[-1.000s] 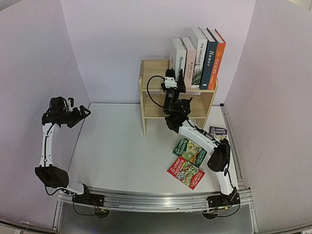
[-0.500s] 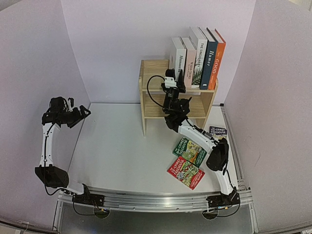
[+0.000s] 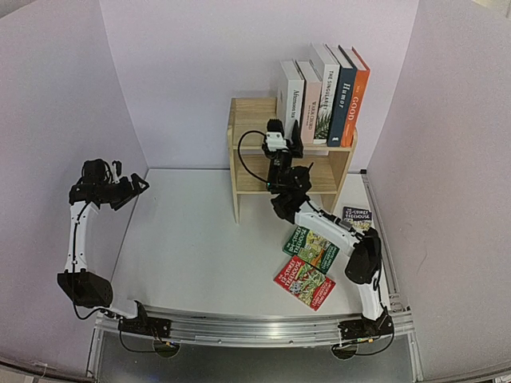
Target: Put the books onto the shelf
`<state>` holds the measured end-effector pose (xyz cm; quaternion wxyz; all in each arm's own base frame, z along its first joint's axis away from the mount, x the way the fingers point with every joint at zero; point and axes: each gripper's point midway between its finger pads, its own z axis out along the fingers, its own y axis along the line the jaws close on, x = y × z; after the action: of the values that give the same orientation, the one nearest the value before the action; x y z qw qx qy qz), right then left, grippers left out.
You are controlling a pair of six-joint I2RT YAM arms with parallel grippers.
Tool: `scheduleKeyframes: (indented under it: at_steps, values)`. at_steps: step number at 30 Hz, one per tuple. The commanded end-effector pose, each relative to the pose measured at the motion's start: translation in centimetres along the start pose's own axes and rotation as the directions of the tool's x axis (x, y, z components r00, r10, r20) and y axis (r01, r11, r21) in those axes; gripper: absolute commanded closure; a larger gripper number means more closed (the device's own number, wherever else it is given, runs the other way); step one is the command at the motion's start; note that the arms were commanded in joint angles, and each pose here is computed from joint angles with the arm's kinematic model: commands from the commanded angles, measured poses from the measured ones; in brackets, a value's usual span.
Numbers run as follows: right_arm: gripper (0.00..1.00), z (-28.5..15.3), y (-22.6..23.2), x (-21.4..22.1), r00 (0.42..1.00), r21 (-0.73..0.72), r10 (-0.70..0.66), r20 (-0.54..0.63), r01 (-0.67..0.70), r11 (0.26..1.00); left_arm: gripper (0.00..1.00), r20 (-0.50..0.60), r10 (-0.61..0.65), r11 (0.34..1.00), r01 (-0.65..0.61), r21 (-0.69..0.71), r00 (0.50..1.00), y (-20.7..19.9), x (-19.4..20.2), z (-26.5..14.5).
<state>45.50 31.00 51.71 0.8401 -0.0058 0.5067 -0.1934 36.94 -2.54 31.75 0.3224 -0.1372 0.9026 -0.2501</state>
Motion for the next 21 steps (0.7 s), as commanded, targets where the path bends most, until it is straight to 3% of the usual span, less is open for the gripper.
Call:
scheduleKeyframes:
  at_steps: [1, 5, 10, 14, 17, 21]
  values:
    - [0.44, -1.9, -5.1, -6.2, 0.995, 0.029, 0.100, 0.019, -0.100, 0.995, 0.00, 0.010, 0.025, 1.000, -0.025, 0.008, 1.000, -0.4, 0.2, -0.5]
    - [0.42, -4.4, -4.5, -5.4, 0.995, -0.071, 0.029, -0.092, -0.035, 0.997, 0.00, 0.015, 0.032, 0.999, -0.033, 0.003, 0.999, -0.3, 0.2, -0.5]
    - [0.38, -9.7, -4.7, 3.4, 0.941, -0.164, 0.058, -0.334, -0.119, 0.979, 0.00, 0.014, 0.032, 0.999, -0.032, 0.024, 0.999, -0.3, 0.6, -0.1]
    - [0.38, -16.1, -5.1, 10.5, 0.757, -0.187, 0.197, -0.622, -0.389, 0.902, 0.00, -0.030, 0.017, 1.000, -0.017, 0.017, 0.999, 0.5, 1.9, 1.2]
    - [0.37, -21.2, -6.3, 16.0, 0.588, -0.126, 0.172, -0.790, -0.430, 0.894, 0.00, -0.087, 0.018, 1.000, -0.018, 0.003, 0.996, 0.8, 3.8, 2.9]
    - [0.36, -28.2, -8.6, 22.7, 0.308, 0.056, 0.192, -0.932, -0.402, 0.914, 0.00, -0.175, 0.085, 0.996, -0.088, -0.011, 0.981, -0.4, 7.0, 5.6]
